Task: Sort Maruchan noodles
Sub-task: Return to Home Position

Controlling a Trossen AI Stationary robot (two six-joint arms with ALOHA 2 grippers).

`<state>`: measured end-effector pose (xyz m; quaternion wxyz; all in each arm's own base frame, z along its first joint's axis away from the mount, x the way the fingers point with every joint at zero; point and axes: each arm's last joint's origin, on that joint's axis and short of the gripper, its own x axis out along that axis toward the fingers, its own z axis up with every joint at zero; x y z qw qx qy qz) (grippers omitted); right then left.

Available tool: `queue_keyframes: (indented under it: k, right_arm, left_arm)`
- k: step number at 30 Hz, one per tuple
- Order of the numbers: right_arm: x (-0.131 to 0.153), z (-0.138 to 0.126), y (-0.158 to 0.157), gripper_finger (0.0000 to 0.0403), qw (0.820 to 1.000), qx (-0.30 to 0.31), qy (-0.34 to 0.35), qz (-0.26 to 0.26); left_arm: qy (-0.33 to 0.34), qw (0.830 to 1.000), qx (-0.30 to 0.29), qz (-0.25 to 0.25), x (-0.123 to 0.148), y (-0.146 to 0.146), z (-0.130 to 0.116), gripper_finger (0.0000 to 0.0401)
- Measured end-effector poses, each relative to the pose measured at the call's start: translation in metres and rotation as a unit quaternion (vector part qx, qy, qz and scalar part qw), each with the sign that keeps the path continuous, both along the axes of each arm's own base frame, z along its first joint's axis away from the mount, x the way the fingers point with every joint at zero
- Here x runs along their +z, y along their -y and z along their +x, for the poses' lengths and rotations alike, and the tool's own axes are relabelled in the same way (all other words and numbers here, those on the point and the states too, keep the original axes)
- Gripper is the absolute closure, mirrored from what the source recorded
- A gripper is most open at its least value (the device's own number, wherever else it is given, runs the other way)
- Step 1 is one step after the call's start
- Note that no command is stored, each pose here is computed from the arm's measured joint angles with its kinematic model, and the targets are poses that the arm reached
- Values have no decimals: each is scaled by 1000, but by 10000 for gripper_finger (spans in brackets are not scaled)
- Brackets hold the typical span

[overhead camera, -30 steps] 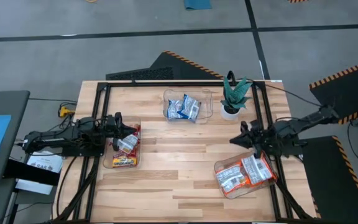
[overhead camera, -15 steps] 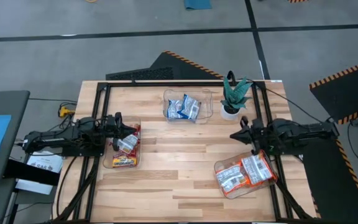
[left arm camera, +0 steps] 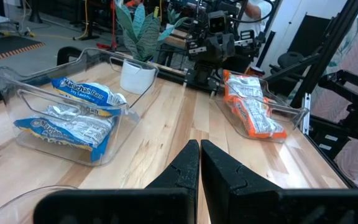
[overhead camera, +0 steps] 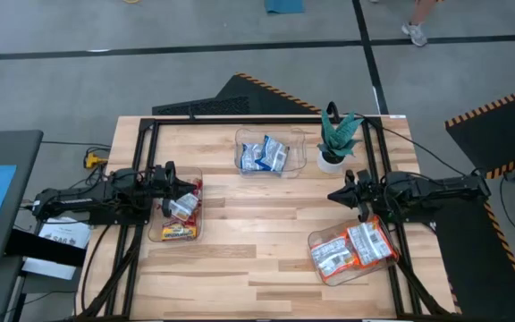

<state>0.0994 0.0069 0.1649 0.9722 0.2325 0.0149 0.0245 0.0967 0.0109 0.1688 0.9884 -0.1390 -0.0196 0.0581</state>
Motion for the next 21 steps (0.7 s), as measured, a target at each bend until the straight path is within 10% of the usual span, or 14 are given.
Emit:
queue_keyframes:
  k: [21]
  right_arm:
    - [-1,0,0,358,1000,-2,-2,0]
  left_arm:
    - [0,1000,0,0,0,0,0,401]
